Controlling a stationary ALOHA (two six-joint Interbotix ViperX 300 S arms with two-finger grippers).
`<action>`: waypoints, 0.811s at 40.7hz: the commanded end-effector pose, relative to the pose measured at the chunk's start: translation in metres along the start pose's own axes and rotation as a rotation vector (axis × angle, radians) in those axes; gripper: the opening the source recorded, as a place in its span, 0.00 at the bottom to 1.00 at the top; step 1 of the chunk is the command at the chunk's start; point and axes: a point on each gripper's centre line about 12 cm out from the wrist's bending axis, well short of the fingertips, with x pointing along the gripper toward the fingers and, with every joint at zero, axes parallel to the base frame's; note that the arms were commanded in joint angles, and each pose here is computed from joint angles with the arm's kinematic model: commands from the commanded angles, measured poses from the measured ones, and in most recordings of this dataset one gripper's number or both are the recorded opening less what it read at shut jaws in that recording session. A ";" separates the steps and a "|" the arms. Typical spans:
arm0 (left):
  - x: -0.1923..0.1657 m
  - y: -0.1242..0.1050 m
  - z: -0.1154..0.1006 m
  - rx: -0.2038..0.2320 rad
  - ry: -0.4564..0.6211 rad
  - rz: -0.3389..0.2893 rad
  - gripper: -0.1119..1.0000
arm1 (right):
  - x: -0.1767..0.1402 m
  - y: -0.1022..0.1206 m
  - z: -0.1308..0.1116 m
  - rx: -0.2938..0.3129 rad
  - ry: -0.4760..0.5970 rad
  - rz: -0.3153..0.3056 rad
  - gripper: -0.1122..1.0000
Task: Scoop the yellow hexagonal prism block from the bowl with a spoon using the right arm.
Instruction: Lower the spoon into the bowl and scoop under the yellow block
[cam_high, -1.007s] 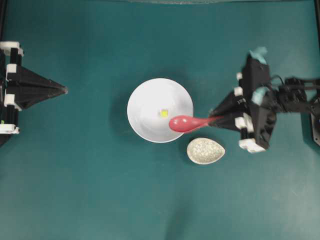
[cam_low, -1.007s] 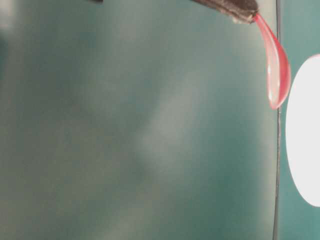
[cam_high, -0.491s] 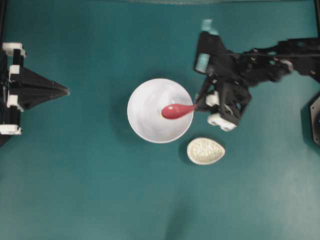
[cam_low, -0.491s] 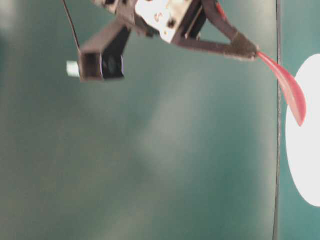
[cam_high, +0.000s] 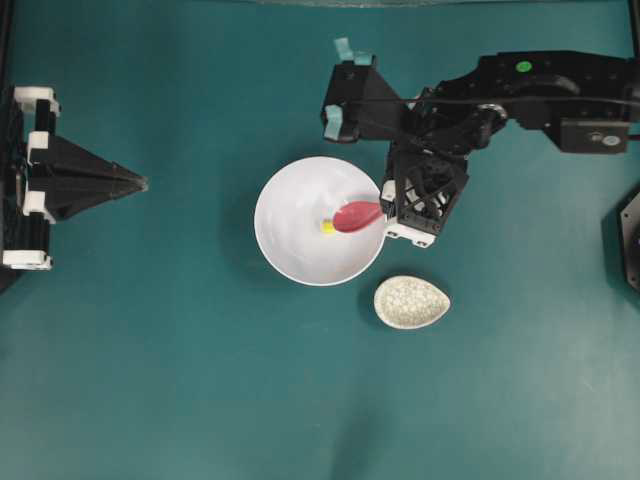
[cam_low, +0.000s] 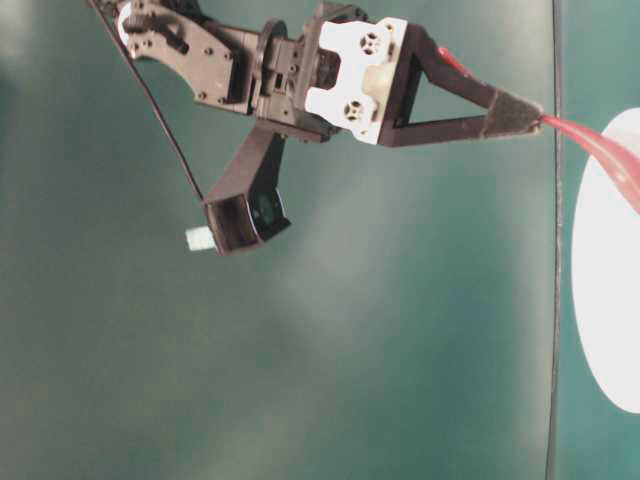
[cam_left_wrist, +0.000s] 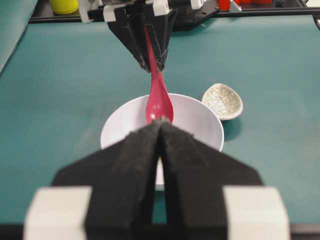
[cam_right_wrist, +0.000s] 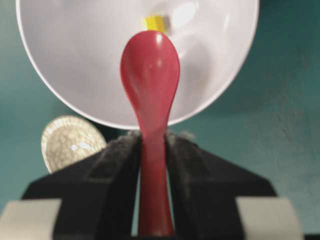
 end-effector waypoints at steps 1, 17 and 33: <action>0.002 0.001 0.007 0.003 -0.020 0.002 0.09 | -0.011 0.005 0.007 -0.012 -0.010 0.005 0.30; 0.002 0.001 0.008 0.004 -0.031 0.003 0.09 | -0.005 0.006 0.009 -0.014 0.017 0.003 0.30; 0.002 0.001 0.008 0.004 -0.031 0.003 0.09 | 0.007 0.004 0.015 -0.028 0.025 -0.009 0.30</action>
